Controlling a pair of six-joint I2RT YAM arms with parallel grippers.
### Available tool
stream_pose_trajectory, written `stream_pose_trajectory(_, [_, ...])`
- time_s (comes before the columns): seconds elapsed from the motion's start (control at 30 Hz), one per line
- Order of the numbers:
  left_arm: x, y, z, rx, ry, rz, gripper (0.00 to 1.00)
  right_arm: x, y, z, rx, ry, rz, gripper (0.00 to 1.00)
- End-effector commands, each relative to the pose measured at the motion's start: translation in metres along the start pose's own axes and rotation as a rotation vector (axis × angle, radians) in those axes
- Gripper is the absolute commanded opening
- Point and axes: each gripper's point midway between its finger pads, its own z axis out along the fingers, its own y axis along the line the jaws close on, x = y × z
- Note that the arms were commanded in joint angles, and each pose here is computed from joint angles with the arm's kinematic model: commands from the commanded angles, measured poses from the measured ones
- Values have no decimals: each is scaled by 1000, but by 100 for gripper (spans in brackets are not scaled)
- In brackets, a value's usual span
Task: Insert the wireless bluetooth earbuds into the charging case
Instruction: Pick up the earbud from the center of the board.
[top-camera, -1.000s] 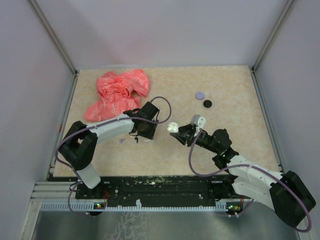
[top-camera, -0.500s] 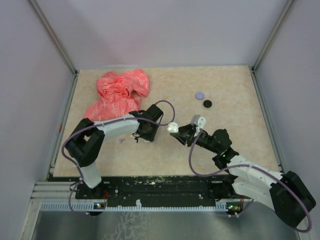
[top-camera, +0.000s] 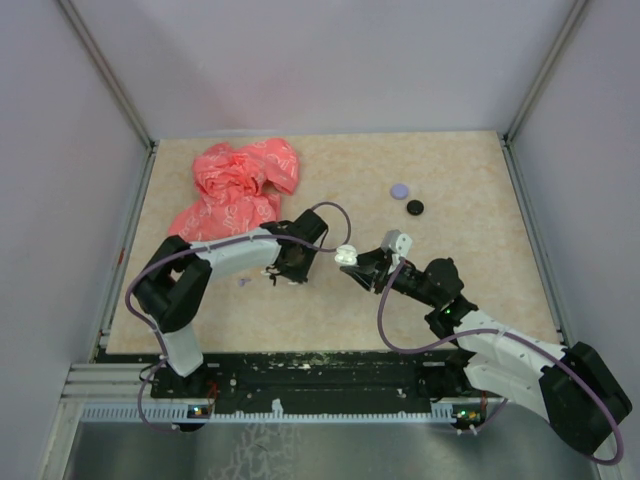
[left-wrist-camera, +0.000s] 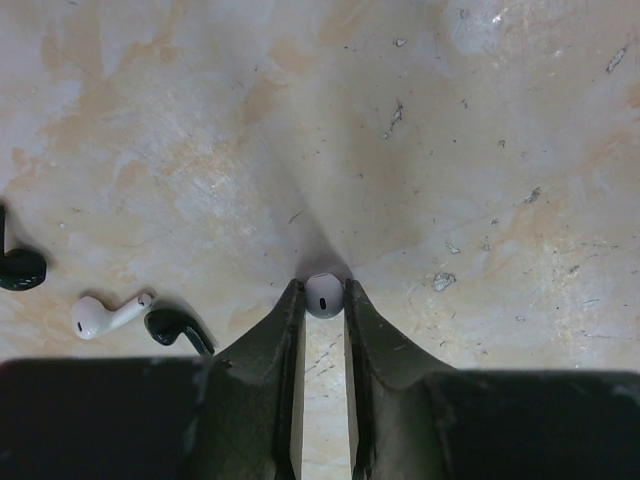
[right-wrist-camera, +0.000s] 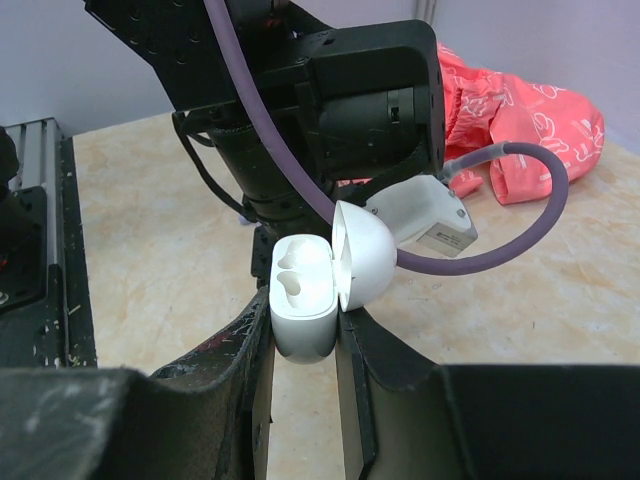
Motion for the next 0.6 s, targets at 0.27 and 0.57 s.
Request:
stream_pose_trajectory(0.27, [-22, -2, -34, 45, -130, -1, 12, -29, -3, 2, 13, -78, -62, 0])
stream_pose_trajectory(0.57, [-67, -11, -104, 246, -405, -59, 12, -35, -4, 2, 11, -115, -93, 0])
